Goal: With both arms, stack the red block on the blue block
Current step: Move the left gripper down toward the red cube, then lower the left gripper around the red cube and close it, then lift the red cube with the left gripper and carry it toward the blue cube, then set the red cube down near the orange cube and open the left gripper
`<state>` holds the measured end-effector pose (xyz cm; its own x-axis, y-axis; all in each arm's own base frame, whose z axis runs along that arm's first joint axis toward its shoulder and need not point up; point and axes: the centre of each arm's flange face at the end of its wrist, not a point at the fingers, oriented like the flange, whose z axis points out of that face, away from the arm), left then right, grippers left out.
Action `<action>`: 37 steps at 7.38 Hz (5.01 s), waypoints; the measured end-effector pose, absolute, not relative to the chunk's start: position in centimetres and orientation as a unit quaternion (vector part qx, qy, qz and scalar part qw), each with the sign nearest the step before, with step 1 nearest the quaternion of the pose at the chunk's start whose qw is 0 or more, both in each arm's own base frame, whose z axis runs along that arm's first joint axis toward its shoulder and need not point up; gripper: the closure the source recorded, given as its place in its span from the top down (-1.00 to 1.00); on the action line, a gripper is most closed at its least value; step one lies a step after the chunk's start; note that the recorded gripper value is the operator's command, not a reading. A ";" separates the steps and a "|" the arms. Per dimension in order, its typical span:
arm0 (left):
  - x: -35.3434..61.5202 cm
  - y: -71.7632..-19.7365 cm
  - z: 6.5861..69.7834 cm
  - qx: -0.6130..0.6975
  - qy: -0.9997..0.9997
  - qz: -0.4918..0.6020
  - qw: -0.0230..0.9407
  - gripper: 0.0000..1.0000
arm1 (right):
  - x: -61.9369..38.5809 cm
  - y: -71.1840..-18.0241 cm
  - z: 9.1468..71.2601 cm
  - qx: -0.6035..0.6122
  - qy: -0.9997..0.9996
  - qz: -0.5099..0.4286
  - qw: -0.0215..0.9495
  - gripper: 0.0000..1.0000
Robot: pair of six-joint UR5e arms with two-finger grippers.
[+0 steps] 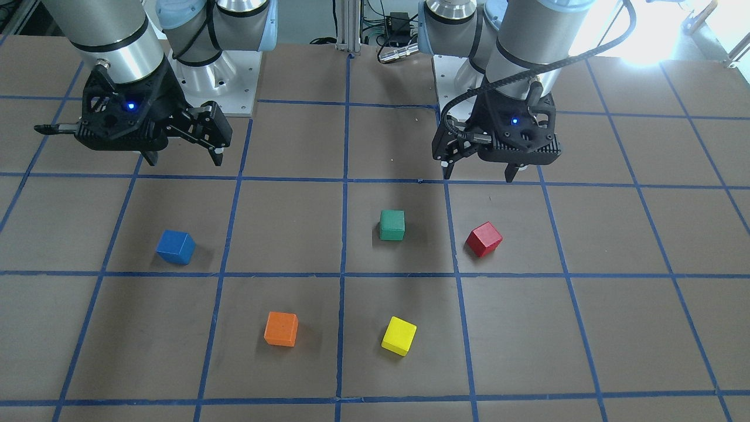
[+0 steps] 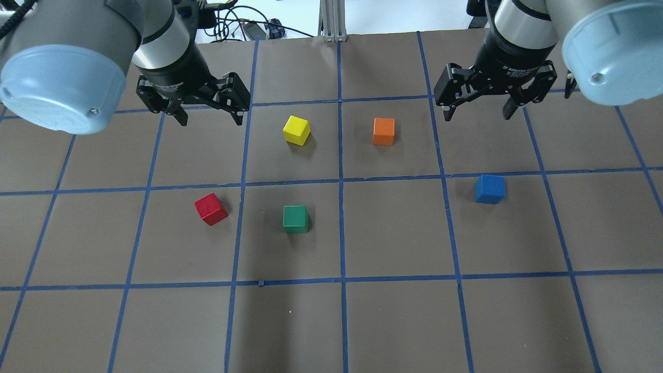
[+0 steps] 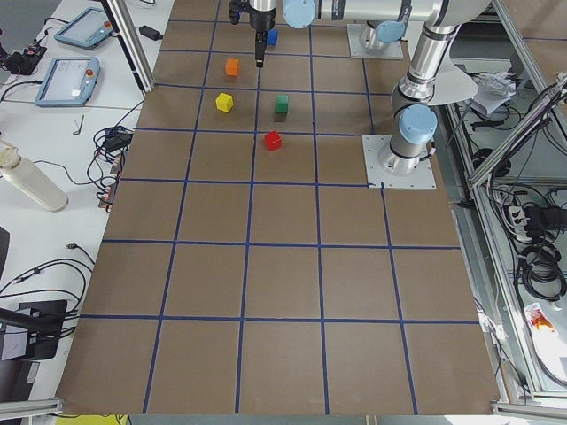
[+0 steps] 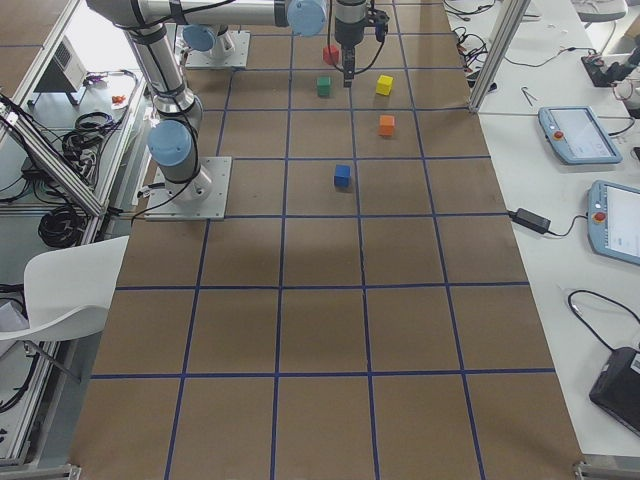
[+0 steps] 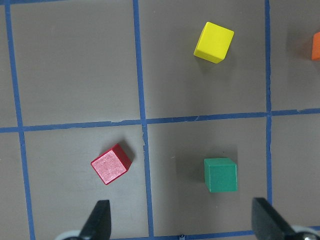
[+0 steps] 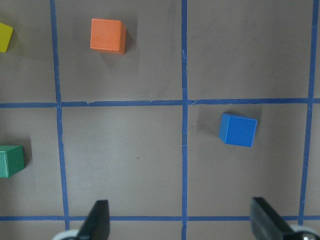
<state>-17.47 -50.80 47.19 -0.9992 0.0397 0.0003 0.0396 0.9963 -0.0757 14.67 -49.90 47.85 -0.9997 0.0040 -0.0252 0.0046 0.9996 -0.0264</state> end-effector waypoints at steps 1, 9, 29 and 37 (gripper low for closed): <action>-17.4 -50.7 47.4 -0.020 -0.999 0.039 0.000 1.00 | 14.7 -49.9 47.8 0.002 1.000 -0.012 0.013 1.00; -6.1 -51.7 32.0 0.100 -0.995 -0.011 0.002 1.00 | 14.6 -49.8 47.7 0.003 1.000 -0.011 0.011 1.00; -34.4 -53.4 30.2 0.004 -0.999 -0.015 0.037 -0.58 | 14.5 -49.7 47.7 0.002 1.000 -0.012 0.005 1.00; -40.3 -52.3 24.1 0.015 -0.999 -0.030 0.029 1.00 | 14.6 -49.9 47.9 0.003 1.000 -0.014 0.007 1.00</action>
<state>-40.32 -52.34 24.07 -0.9979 -0.0314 0.0573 -0.0279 0.9977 0.0612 14.56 -49.88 47.89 -0.9999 0.0049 -0.0135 0.0053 0.9996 -0.0280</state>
